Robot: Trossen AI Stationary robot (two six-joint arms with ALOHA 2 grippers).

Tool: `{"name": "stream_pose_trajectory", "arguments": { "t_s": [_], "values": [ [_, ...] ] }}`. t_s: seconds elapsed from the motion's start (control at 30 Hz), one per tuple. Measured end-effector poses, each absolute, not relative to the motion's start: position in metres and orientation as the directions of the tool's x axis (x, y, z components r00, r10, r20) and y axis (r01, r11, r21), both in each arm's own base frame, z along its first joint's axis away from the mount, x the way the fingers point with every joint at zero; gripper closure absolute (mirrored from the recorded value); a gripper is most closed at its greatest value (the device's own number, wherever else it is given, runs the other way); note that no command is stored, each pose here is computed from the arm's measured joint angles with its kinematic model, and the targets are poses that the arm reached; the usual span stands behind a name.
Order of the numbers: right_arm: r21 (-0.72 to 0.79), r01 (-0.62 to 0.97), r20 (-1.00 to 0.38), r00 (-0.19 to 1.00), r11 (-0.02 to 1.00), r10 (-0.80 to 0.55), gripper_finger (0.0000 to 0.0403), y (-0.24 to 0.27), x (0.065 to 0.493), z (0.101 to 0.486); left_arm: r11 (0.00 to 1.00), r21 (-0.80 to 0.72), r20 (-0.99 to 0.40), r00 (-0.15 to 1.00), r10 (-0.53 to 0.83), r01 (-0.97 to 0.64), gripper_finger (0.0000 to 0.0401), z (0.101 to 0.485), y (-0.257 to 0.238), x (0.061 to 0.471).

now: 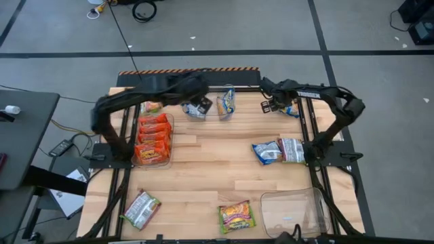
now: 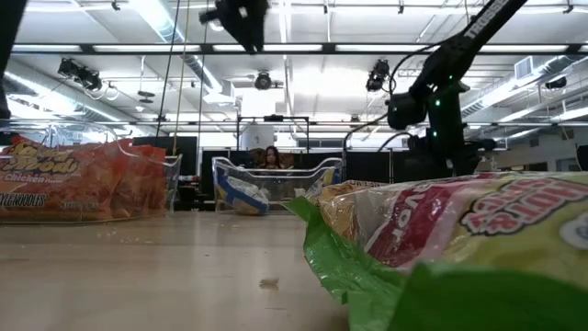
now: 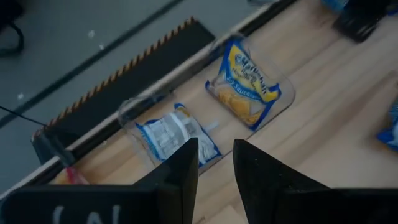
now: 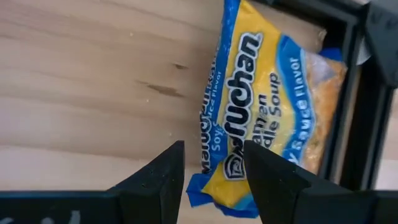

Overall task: Sort Maruchan noodles
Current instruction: Put the blue noodles into the middle transparent bin

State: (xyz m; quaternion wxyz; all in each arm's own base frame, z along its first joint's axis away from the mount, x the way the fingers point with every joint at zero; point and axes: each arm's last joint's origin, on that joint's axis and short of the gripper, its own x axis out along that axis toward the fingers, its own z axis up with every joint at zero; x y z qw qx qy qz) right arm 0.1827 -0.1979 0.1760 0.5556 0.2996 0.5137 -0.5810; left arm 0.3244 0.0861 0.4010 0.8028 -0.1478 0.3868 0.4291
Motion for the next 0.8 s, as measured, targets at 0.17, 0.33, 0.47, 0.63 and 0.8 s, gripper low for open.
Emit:
{"name": "stream_pose_trajectory", "arguments": {
  "t_s": [0.17,0.33,0.47,0.63,0.8],
  "values": [
    [-0.345,0.935,-0.891,-0.299,0.081,-0.342,0.0245,-0.201,0.183,0.162,0.563,0.12,-0.701,0.332,0.631,-0.818,0.0296,0.425,0.049,0.292],
    [-0.406,0.914,-0.853,-0.374,0.013,-0.363,0.0258,-0.199,0.182,0.16,0.52,0.169,-0.698,0.271,0.663,-0.837,0.0296,0.43,0.021,0.267],
    [-0.43,0.903,-0.831,-0.401,-0.012,-0.385,0.026,-0.194,0.182,0.164,0.534,0.128,-0.685,0.315,0.657,-0.836,0.0296,0.432,0.005,0.257],
    [-0.432,0.902,-0.834,-0.405,-0.013,-0.375,0.026,-0.196,0.181,0.162,0.533,0.106,-0.671,0.335,0.662,-0.84,0.0296,0.432,-0.005,0.255],
    [-0.448,0.894,-0.842,-0.421,0.003,-0.338,0.0262,-0.2,0.177,0.156,0.527,0.11,-0.666,0.331,0.668,-0.842,0.0296,0.433,-0.003,0.255]
  ]
}}
